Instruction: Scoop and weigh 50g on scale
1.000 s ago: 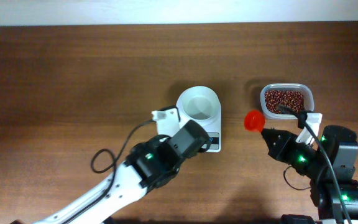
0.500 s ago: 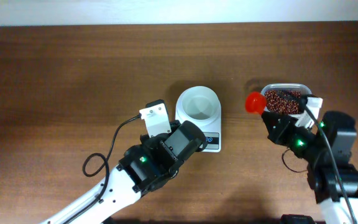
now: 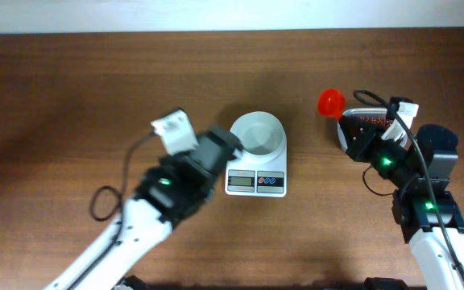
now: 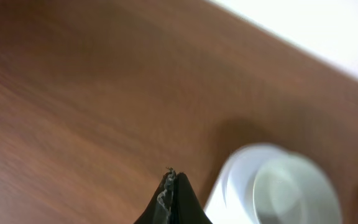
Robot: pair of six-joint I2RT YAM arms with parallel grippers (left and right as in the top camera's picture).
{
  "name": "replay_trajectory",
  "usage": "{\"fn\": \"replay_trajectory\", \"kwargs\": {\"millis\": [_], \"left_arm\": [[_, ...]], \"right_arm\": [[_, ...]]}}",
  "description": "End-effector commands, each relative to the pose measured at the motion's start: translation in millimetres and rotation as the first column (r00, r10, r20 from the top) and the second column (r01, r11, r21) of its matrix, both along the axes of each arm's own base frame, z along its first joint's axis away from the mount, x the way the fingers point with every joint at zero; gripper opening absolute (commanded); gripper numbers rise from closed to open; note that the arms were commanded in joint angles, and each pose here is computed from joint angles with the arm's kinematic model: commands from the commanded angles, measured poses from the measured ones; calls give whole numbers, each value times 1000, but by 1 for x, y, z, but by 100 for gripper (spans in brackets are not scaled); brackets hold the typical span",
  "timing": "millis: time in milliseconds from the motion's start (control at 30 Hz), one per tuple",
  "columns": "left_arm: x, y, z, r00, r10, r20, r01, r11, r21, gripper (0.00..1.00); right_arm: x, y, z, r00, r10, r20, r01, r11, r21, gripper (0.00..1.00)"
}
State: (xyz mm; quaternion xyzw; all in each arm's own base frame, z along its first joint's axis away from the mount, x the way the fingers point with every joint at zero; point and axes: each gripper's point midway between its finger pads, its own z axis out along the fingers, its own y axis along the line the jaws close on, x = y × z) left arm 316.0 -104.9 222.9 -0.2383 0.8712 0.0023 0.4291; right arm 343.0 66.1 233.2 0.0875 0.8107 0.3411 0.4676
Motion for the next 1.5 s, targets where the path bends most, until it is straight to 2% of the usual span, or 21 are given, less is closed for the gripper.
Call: {"fn": "replay_trajectory", "kwargs": {"millis": [0,167,333,400,533,633,733,933,1100,1167,1200,1267,1467], "left_arm": [[3,41,49,994,54,98,-54,999,3,0],[-4,77,70,975,154,158,-150,988,-37,0],[-6,86,75,969,178,172,-172,984,-51,0],[-2,73,64,983,128,130,-118,990,-83,0],[5,19,27,998,-59,-16,55,975,-216,0],[4,-23,-5,977,-173,-127,131,949,-287,0],[-3,-57,-36,945,-243,-219,177,943,-283,0],[-27,-108,-75,907,-271,-323,168,935,-312,0],[-45,-135,-86,882,-321,-344,214,925,-314,0],[-45,-141,-85,882,-335,-332,229,920,-320,1],[-43,-144,-84,885,-340,-320,234,916,-327,5],[-42,-145,-84,886,-340,-317,234,915,-328,0],[-31,-143,-107,893,-295,-339,212,941,-263,0]], "right_arm": [[1,0,3,1000,7,10,-7,1000,2,4],[1,0,3,1000,7,10,-7,1000,1,4],[1,0,3,1000,6,10,-6,1000,1,4],[1,-1,2,1000,3,8,-3,1000,-1,4],[0,2,1,1000,19,1,-19,1000,7,4],[-5,9,1,998,66,-4,-66,997,28,4],[-11,13,-7,995,90,-50,-88,995,46,4],[-27,15,-34,976,91,-197,-79,994,71,4],[-29,15,-36,974,93,-205,-80,994,69,4],[-29,15,-36,975,94,-203,-82,994,66,4],[-28,14,-36,975,90,-204,-79,995,64,4],[-27,12,-37,976,78,-205,-68,996,56,4],[-27,12,-37,976,76,-205,-66,996,55,4]]}}
